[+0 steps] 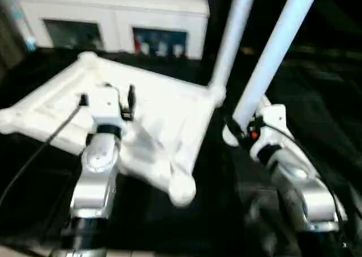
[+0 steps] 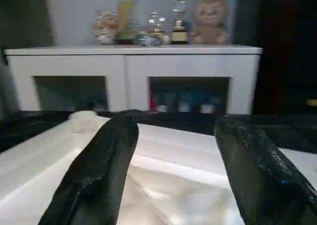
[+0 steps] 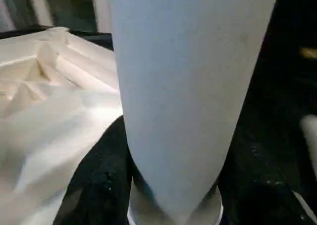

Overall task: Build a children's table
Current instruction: Pick table leg

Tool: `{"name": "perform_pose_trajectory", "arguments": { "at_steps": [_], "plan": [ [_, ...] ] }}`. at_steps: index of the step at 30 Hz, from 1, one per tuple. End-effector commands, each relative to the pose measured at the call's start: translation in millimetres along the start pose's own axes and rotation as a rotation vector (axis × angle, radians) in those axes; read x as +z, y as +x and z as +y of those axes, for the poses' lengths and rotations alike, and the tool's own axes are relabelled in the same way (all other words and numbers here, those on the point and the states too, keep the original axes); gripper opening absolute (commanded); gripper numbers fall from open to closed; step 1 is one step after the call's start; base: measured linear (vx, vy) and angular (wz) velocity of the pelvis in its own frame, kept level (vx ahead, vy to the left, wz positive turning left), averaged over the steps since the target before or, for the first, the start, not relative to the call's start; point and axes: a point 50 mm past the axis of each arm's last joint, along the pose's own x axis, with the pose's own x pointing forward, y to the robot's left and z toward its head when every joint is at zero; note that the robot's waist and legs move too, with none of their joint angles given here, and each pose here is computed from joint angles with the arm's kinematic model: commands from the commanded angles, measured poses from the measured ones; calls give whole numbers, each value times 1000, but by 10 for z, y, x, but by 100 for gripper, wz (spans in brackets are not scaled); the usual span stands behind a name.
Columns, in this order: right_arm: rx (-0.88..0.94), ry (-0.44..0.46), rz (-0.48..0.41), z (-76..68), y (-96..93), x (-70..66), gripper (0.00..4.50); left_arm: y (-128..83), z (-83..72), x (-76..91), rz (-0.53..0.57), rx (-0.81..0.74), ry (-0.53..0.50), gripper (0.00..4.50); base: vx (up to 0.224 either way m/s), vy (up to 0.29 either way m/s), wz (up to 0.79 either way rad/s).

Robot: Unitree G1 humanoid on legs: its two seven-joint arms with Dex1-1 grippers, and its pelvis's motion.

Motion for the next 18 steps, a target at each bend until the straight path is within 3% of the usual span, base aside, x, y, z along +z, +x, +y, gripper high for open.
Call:
{"name": "perform_pose_trajectory", "arguments": {
  "at_steps": [1,9,18],
  "plan": [
    [54,3,-22,78,18,56,192,-26,79,-49,28,21,2,300,-32,-27,28],
    [94,3,-12,57,-38,44,192,-122,101,-187,91,-70,14,300,-77,-8,10],
    [72,20,8,104,-2,9,192,-116,112,-160,93,-43,38,300,-63,11,0]
  ]
}}
